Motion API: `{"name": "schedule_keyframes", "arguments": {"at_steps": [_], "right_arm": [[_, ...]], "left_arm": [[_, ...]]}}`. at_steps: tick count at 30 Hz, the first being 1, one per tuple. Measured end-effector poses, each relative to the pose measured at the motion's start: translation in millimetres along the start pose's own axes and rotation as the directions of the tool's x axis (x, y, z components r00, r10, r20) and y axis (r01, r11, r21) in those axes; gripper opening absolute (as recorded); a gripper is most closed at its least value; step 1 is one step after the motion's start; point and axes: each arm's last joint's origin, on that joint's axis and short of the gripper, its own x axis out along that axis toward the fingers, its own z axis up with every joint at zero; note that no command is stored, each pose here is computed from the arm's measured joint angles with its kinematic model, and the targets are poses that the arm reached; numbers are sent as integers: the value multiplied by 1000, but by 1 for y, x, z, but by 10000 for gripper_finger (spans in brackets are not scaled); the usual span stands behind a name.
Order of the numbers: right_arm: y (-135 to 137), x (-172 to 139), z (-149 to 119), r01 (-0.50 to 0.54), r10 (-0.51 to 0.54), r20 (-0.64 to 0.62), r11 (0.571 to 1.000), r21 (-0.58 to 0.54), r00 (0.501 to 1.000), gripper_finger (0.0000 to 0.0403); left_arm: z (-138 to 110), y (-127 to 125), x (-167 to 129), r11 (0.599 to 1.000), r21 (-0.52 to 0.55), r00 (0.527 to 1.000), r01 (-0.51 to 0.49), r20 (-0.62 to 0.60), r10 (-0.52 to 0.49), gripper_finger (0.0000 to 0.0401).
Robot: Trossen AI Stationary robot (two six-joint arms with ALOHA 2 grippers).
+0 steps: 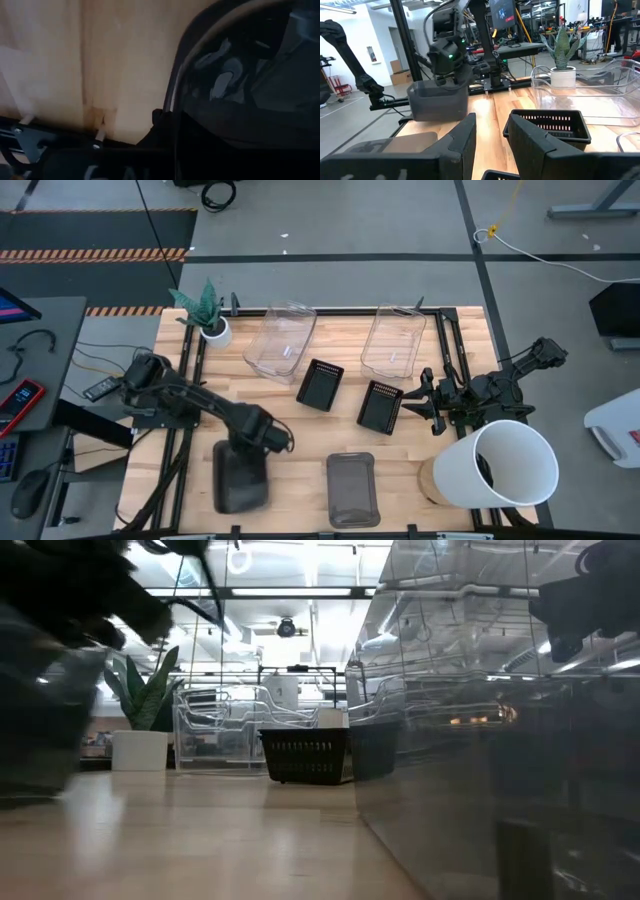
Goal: Stack baskets by color
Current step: Stack the middle black transparent bin on top of the left black transparent bin
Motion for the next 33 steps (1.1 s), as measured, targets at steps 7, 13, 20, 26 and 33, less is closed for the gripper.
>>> {"name": "schedule_keyframes", "arguments": {"at_steps": [7,13,20,26,33], "right_arm": [[0,0,0,0,0,0,1000,0,1000,119],[0,0,0,0,0,0,1000,0,1000,119],[0,0,0,0,0,0,1000,0,1000,119],[0,0,0,0,0,0,1000,0,1000,119],[0,0,0,0,0,0,1000,0,1000,119]], "left_arm": [[9,4,-8,999,-39,999,-5,44,6,70],[12,3,-20,993,-95,988,-65,137,77,159],[13,-2,-37,991,-129,982,-41,176,64,218],[11,-7,-51,995,-99,976,-23,213,44,208],[5,-3,-47,994,-96,987,-52,145,65,183]]}}
